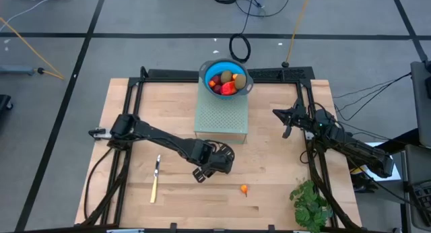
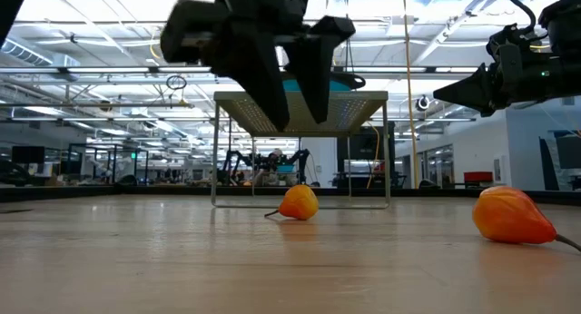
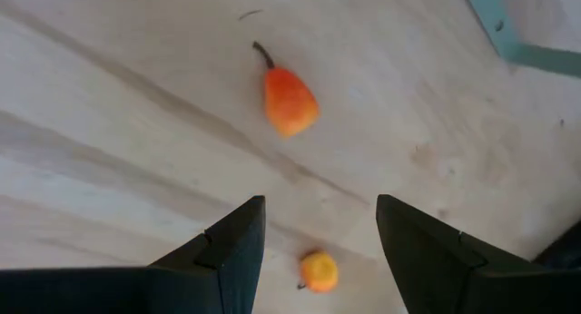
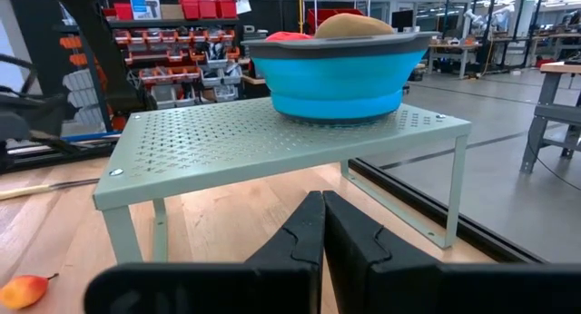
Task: Pick & Place Fruit
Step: Put the peach into the blue strainer bowl on the shelf
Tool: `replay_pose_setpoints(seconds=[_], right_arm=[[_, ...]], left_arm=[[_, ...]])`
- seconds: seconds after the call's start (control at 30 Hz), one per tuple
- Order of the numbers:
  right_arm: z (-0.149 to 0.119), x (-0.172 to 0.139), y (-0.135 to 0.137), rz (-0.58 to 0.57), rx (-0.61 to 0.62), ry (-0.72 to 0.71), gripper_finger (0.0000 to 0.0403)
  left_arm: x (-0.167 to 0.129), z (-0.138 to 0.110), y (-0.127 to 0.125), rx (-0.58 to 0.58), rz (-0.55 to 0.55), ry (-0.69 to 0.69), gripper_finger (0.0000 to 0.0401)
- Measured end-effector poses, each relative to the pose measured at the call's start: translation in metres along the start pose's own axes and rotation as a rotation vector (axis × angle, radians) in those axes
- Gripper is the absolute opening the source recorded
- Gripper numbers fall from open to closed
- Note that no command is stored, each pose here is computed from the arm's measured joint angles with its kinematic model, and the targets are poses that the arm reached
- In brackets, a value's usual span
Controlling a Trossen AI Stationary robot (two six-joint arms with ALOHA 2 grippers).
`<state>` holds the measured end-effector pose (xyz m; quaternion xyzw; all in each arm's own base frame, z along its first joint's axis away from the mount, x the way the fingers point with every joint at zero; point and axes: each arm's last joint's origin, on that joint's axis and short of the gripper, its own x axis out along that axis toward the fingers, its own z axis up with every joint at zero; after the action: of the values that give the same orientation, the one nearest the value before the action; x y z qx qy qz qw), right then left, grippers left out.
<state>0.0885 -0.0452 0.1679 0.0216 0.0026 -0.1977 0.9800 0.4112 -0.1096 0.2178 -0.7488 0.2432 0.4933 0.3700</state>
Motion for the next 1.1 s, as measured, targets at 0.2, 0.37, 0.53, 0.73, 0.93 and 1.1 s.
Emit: replay_pose_setpoints(seconds=[0.2,0.37,0.53,0.73,0.93,1.1], right_arm=[[0.000,0.000,0.000,0.001,0.000,-0.001,0.0000],[0.000,0.000,0.000,0.000,0.000,0.000,0.0000],[0.000,0.000,0.000,0.000,0.001,0.000,0.0000],[0.000,0.000,0.000,0.001,0.001,0.001,0.0000],[0.000,0.000,0.000,0.001,0.001,0.001,0.0000],[0.000,0.000,0.000,0.000,0.001,0.001,0.0000]], left_arm=[[0.010,0.008,-0.004,-0.019,0.016,-0.034,0.0211],[0.019,0.010,-0.004,-0.020,0.031,-0.054,0.0211],[0.031,0.012,-0.004,-0.021,0.046,-0.067,0.0211],[0.044,0.014,-0.005,-0.031,0.064,-0.077,0.0211],[0.052,0.016,-0.003,-0.035,0.110,-0.071,0.0211],[0.060,0.017,-0.002,-0.037,0.122,-0.079,0.0211]])
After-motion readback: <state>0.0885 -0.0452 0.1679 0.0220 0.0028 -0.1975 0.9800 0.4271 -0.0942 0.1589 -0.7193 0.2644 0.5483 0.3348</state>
